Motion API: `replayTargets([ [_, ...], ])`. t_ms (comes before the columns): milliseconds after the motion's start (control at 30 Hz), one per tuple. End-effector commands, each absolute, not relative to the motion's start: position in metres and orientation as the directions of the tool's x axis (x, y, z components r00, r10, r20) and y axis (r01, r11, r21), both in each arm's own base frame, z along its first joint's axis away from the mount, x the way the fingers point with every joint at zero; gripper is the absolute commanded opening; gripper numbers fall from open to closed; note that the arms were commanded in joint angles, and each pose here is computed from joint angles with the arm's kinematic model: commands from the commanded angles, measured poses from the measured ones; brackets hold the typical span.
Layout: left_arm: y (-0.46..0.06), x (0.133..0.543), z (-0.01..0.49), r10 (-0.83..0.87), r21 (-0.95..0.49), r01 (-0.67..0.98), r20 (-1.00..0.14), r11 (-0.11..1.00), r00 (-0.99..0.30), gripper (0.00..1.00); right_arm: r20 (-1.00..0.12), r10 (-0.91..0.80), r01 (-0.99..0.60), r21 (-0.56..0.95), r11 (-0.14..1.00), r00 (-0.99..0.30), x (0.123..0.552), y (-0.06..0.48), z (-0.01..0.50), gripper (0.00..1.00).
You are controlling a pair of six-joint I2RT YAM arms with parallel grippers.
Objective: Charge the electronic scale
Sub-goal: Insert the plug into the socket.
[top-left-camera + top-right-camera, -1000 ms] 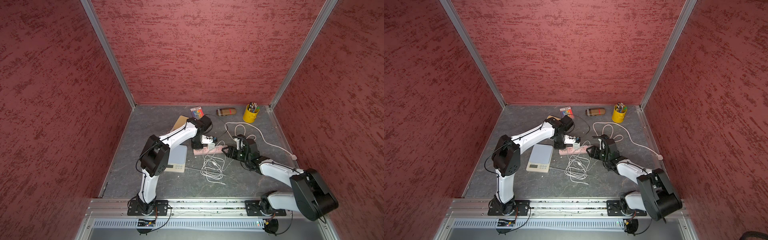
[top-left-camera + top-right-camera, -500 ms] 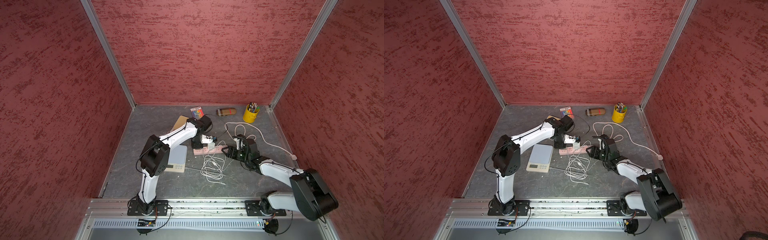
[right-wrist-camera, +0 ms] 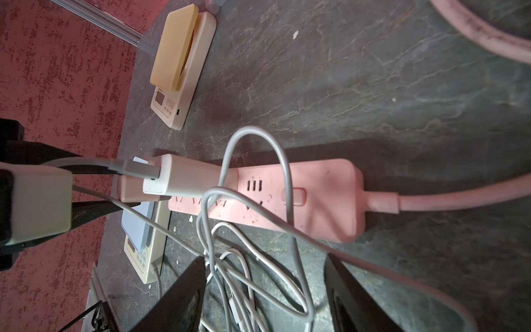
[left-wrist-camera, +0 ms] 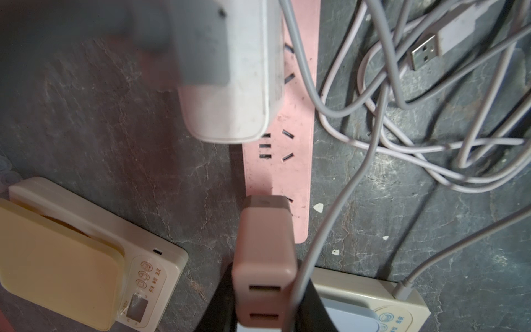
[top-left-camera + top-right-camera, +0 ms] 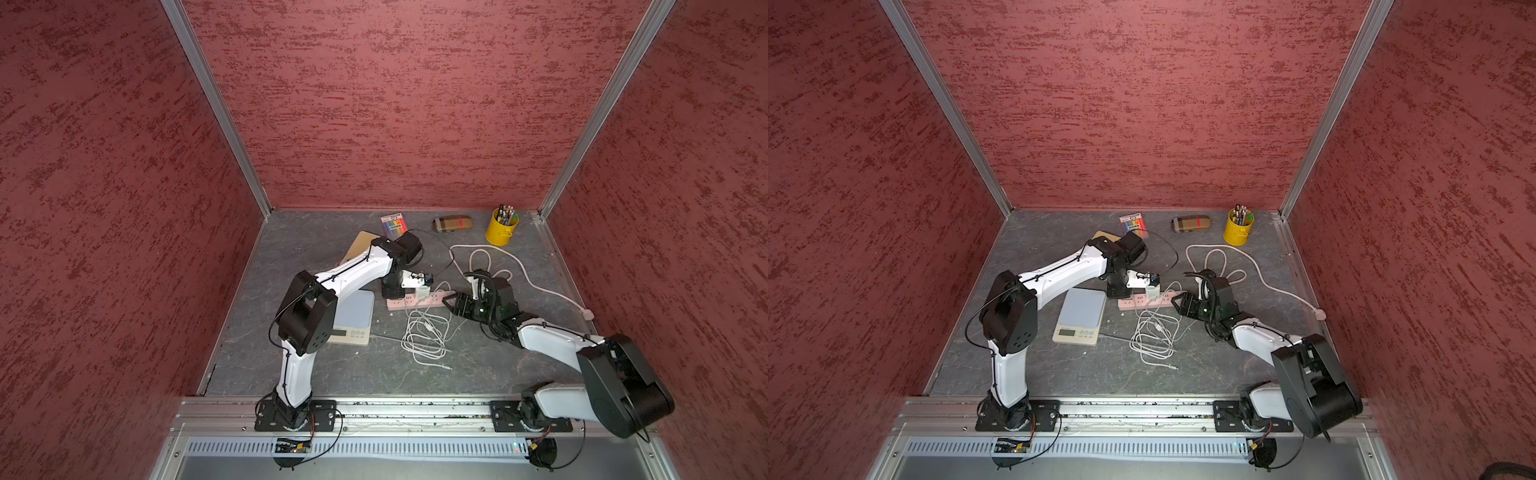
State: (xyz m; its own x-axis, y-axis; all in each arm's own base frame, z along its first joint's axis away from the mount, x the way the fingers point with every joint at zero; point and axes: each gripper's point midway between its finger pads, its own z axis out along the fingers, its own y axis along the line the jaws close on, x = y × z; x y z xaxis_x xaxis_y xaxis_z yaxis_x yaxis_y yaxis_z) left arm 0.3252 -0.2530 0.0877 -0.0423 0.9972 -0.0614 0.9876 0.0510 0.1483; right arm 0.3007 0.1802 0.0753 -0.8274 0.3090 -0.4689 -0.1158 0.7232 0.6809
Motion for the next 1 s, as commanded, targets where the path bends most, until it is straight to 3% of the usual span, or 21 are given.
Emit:
replayTargets([
  [0,-0.236,0.316,0.073,0.999,0.1,0.994,-0.003,0.049,-0.049,0.0,-0.492,0.315,-0.142,0.689,0.711,-0.811,0.309,0.182,0.085,0.67],
  [967,-0.223,0.31,0.078,0.999,0.105,0.993,0.004,0.048,-0.049,0.0,-0.487,0.318,-0.137,0.692,0.708,-0.814,0.308,0.182,0.084,0.67],
])
